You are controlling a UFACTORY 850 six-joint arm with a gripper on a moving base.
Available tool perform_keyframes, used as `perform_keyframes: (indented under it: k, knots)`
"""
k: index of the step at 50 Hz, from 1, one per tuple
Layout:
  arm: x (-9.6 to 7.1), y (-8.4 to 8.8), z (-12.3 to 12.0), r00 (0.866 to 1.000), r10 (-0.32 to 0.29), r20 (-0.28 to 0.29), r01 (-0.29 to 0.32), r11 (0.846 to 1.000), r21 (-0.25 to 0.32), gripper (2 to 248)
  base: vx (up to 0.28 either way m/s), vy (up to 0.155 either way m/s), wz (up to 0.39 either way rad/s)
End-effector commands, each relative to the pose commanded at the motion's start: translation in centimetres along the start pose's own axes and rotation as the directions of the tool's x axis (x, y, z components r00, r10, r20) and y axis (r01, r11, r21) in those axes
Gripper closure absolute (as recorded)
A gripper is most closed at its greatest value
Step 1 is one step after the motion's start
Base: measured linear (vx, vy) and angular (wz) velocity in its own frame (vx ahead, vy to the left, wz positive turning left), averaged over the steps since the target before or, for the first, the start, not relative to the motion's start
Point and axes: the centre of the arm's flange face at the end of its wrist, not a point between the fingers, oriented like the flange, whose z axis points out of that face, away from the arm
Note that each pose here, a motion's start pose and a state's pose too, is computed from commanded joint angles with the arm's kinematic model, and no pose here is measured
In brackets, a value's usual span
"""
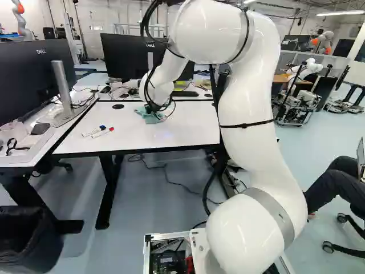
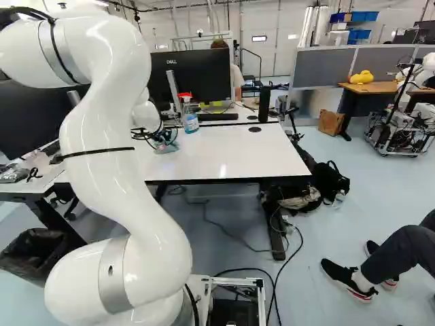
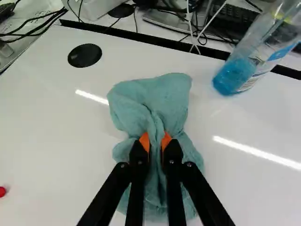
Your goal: Clean the table with the green towel
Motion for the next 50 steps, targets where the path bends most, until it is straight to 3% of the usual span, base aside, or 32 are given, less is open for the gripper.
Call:
perform_keyframes:
  k: [18, 50]
  knots:
    - [1.8, -0.6, 2.2, 1.000, -0.007, -0.024, 0.007, 1.000, 0.007, 202, 0.000, 0.000, 0.000]
    - [2.6, -6.0, 3.3, 0.997, -0.060, -0.040, 0.062, 0.996, 0.060, 202, 0.000, 0.000, 0.000]
